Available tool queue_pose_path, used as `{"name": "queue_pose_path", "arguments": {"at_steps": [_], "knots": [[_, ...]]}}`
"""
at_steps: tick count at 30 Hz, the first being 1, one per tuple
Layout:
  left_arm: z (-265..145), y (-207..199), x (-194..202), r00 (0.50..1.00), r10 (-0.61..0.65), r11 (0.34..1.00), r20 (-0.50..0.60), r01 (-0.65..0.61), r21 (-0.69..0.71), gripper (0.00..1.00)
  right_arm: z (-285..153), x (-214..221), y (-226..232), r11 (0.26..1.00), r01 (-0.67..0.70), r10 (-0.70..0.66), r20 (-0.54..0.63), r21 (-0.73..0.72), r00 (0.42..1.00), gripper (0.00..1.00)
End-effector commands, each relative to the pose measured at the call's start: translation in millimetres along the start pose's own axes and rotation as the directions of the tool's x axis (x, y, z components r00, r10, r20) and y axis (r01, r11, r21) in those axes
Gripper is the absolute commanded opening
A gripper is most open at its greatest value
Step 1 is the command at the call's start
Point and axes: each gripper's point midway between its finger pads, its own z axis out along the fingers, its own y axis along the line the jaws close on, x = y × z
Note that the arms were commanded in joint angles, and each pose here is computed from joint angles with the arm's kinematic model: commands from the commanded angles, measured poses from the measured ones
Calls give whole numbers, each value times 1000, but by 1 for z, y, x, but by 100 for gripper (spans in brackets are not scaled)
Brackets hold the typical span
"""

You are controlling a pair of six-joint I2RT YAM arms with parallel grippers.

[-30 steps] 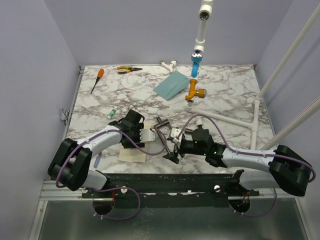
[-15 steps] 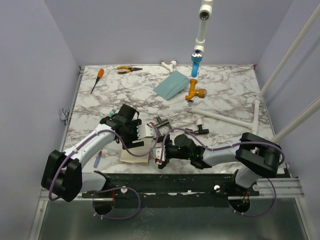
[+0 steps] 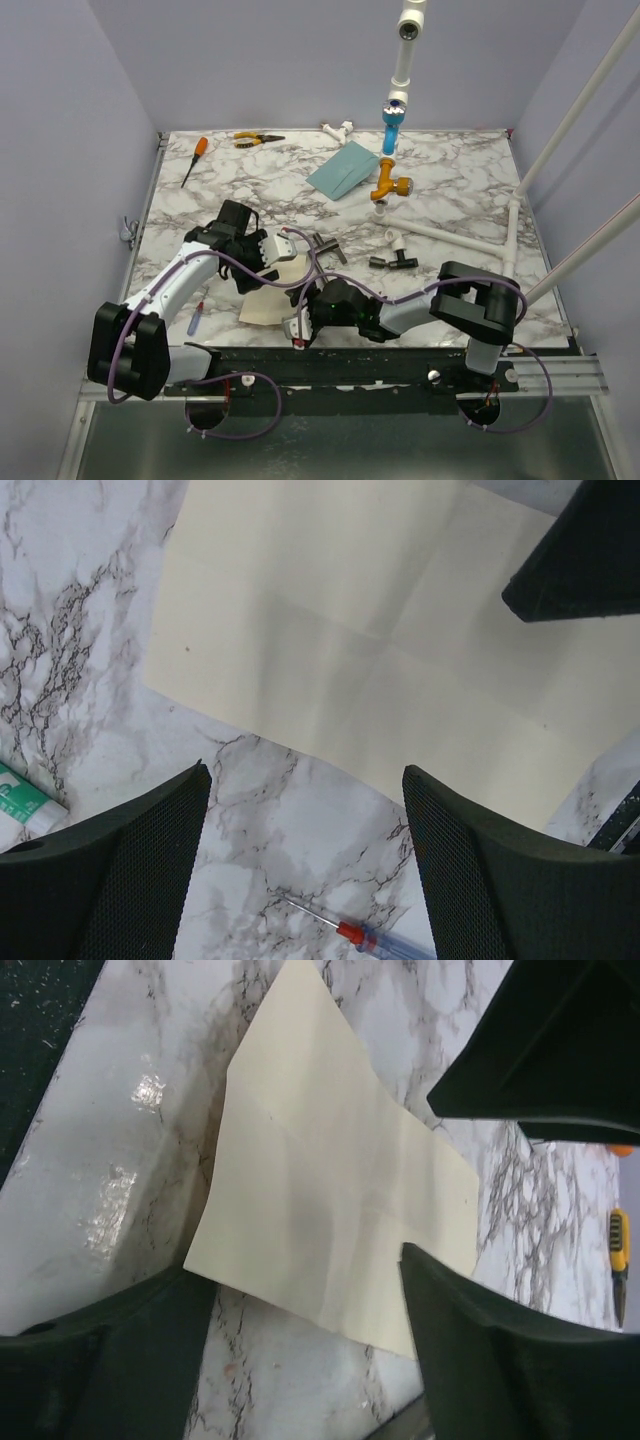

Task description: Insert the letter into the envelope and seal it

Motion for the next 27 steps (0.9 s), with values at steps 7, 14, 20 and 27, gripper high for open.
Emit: {"name": "queue_pose_path", "arguments": {"at_steps": [7,14,20,27], "knots": [[-12,1,-7,998,-35,999,43,35,0,78,10,5,20,992,-119,118,-14,-44,993,26],[-36,-1,-27,989,-44,999,144,46,-9,80,12,-15,-11,899,-437,438,-22,34,899,1],[-68,16,-40,976,-54,994,213,72,-82,83,-1,-38,-40,687,-724,727,63,-72,684,1],[-87,19,-44,964,-62,985,258,100,-137,84,-5,-39,-42,372,-917,924,-37,-144,380,1]]}}
